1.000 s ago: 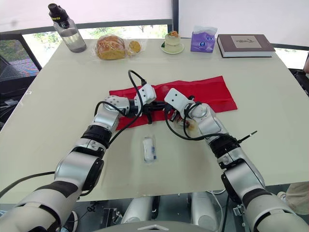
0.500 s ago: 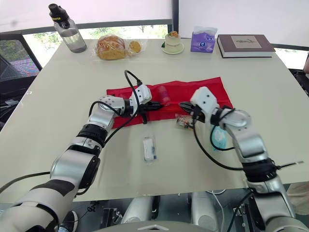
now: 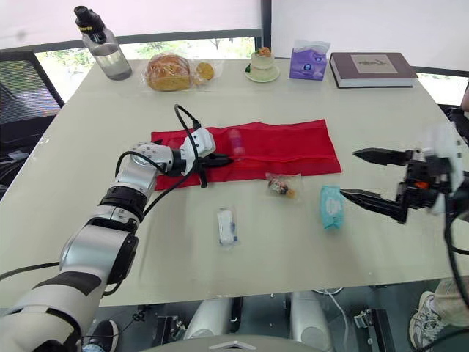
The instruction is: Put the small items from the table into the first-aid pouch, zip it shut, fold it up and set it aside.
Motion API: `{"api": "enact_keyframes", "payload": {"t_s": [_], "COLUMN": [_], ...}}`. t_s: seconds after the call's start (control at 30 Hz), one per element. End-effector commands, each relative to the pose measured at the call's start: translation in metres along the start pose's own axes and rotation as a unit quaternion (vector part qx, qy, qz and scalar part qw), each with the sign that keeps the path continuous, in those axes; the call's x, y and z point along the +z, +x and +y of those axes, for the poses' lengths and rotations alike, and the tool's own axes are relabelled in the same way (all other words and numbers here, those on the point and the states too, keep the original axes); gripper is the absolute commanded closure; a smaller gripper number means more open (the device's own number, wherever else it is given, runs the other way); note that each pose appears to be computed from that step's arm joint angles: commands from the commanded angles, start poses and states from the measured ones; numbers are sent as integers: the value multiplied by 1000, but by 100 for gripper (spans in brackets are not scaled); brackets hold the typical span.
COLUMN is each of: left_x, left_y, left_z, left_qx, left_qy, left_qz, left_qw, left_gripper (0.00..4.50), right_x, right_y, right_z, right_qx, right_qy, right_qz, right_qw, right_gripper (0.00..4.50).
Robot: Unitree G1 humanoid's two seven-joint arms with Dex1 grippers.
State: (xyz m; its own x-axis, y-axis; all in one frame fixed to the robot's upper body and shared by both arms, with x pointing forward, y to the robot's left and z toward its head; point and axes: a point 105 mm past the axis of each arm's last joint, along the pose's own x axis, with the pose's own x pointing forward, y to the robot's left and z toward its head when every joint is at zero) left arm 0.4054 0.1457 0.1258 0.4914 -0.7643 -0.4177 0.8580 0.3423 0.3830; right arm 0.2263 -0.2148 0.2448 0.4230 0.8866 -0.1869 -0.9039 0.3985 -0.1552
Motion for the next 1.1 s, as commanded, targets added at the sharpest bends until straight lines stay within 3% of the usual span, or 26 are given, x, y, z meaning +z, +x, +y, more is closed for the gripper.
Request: {"api": "enact_keyframes", "payload": {"t_s": [0.03,0.37,0.53,0.73,1.1], "left_x": [-3,-6,-7,2,16], "left_y": [-16,-27,-25,-20,-3], "left_z": [11,15,8,5,0], "left_qx": [18,20,7,-11,-28], "left_qy": [6,7,8,16,40], "left_qz": [9,17,11,-5,-18], "left_qw": [1000,1000,1000,1000,999], "left_gripper": [450,450,450,450,450], "right_x": [25,31,10,-7,-31], "right_y": [-16,-18,8,58,171], "right_z": [7,11,7,7,38], "right_qx": [11,39,54,133,346], "right_qy": [-28,-35,-48,-107,-243], "right_qz": [-7,20,24,42,31], "right_qw": [1000,998,997,984,906], "right_gripper": [7,7,7,7,7]}}
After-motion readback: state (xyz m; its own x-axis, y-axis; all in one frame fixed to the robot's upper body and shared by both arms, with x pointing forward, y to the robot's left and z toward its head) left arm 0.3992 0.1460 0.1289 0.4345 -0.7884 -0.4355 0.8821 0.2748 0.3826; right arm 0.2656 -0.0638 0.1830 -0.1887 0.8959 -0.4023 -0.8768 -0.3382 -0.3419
